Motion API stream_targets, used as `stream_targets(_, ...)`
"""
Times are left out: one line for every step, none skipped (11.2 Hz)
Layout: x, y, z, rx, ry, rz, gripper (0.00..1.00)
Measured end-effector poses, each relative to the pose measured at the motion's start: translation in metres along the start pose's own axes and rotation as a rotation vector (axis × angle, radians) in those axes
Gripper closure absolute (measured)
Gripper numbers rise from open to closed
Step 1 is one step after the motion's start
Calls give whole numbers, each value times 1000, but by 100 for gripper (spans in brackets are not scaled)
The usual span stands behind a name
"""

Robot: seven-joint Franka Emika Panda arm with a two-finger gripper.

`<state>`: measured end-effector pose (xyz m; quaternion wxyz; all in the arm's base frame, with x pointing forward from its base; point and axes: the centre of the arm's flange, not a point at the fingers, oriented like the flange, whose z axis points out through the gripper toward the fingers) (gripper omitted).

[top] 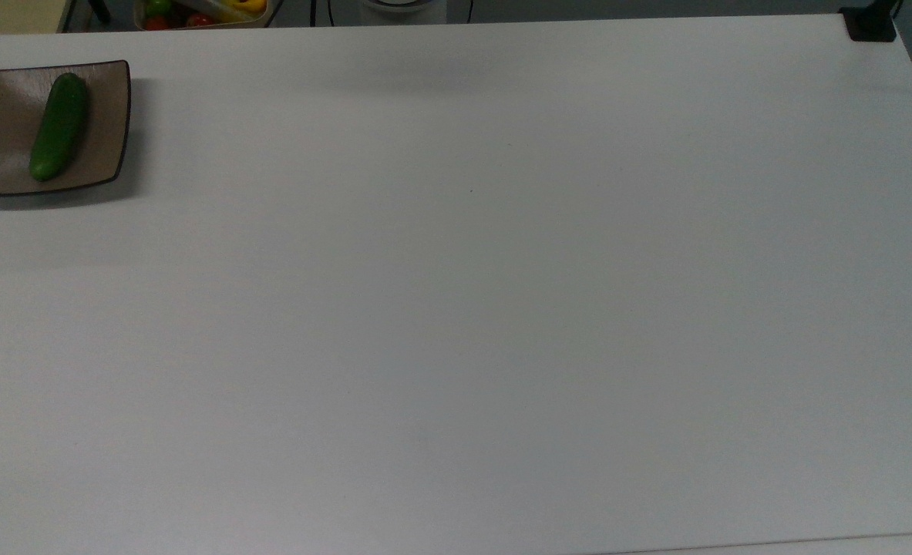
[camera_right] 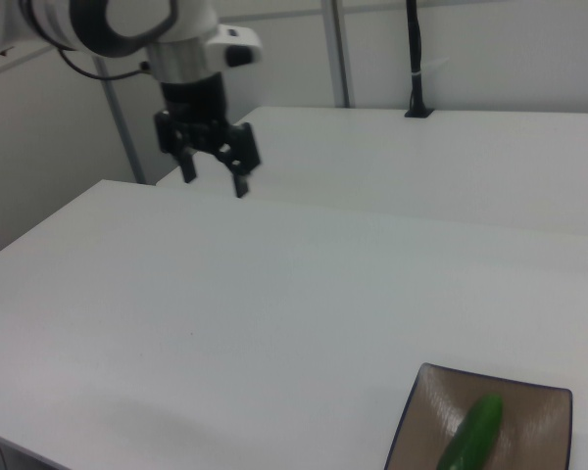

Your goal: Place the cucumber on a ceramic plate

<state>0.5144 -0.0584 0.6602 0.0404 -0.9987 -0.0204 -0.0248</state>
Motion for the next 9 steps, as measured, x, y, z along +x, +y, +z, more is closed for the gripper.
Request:
stream_targets(4,-29,4,-1,-8,-8,0)
stream_targets(7,-55,9,-3,-18,-30,0)
stream_targets(10,-69,15,-4,-21,-50,0)
stream_targets(15,-74,22,-5,-4,-59,0)
stream_targets(24,-75,32,-7,21,-61,0)
stream_targets(32,-75,42,-8,40,-73,0)
stream_targets(40,-74,50,-10,50,-103,0)
stream_targets(44,-72,56,-11,47,-130,0)
stream_targets(46,-68,59,-12,44,-140,0)
